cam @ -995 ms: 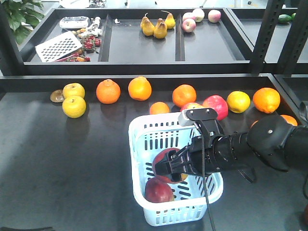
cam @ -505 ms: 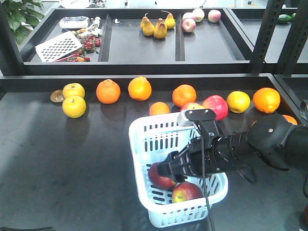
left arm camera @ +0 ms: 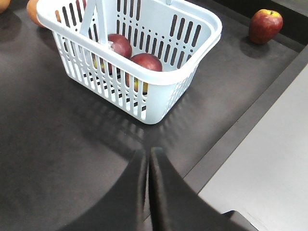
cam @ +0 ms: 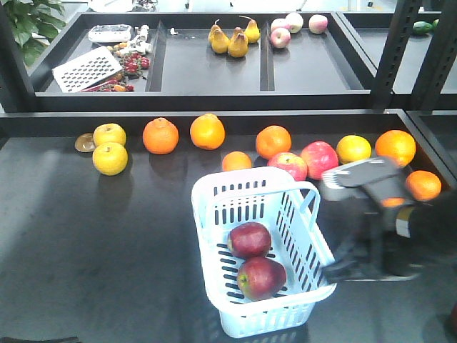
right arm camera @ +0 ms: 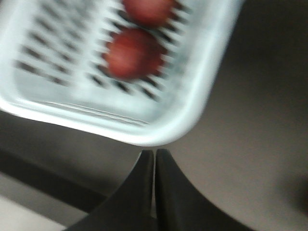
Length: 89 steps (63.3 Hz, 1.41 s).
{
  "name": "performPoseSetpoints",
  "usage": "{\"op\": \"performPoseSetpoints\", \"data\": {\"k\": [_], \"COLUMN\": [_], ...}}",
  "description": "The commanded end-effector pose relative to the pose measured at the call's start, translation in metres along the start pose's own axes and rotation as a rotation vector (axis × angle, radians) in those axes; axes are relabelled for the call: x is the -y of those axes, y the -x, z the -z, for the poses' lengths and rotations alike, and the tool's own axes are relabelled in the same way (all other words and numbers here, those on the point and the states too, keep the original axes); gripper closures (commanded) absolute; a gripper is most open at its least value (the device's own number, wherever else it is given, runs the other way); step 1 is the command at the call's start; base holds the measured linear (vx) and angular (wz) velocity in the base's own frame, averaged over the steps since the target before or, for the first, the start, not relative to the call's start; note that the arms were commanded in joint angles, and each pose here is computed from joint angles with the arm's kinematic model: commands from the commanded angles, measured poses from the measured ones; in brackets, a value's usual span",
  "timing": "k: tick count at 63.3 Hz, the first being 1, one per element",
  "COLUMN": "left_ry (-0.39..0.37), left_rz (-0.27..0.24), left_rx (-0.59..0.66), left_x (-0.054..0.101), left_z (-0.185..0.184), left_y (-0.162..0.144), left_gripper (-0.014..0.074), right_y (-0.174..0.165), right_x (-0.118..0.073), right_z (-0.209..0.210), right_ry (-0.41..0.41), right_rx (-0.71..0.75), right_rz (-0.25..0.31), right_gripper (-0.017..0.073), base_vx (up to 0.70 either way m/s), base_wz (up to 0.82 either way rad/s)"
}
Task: Pick three apples into basket with both arms
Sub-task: 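Carry the second red apple into the basket and release it, then move the right gripper to the third red apple and grasp it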
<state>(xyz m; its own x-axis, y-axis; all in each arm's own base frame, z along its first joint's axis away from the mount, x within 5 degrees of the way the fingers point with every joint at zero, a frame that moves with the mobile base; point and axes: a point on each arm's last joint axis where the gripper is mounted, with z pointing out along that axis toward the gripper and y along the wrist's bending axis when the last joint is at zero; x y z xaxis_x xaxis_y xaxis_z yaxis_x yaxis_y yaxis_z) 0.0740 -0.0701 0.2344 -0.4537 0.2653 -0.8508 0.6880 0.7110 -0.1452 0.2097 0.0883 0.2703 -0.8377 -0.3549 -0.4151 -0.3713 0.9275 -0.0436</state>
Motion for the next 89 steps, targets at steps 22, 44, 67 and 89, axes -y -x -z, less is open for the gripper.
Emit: {"op": "performPoseSetpoints", "data": {"k": [22,44,67,89], "left_ry": [0.017,0.017,0.016,0.015], "left_rz": [0.032,0.032,0.031,0.031], "left_rx": [0.067,0.067,0.067,0.065], "left_x": [-0.001,-0.001,-0.001,-0.001], "left_z": [0.003,0.003,0.003,0.003], "left_y": [0.012,0.012,0.012,0.012], "left_gripper": [0.0600,0.0600,0.0600,0.0600], "right_y": [-0.016,-0.052,-0.069,-0.078], "right_x": [0.090,0.168,0.205,0.214], "right_z": [0.033,0.016,-0.054,-0.086], "right_ry": [-0.420,-0.303,-0.260,-0.255], "right_rx": [0.022,-0.026,-0.232,-0.320], "right_rz": [-0.280,-0.588,-0.608,-0.599], "right_gripper": [0.0562,0.0257,-0.0169,-0.0124], "base_vx": [0.00,0.00,0.00,0.00], "base_wz": [0.00,0.00,0.00,0.00]}}
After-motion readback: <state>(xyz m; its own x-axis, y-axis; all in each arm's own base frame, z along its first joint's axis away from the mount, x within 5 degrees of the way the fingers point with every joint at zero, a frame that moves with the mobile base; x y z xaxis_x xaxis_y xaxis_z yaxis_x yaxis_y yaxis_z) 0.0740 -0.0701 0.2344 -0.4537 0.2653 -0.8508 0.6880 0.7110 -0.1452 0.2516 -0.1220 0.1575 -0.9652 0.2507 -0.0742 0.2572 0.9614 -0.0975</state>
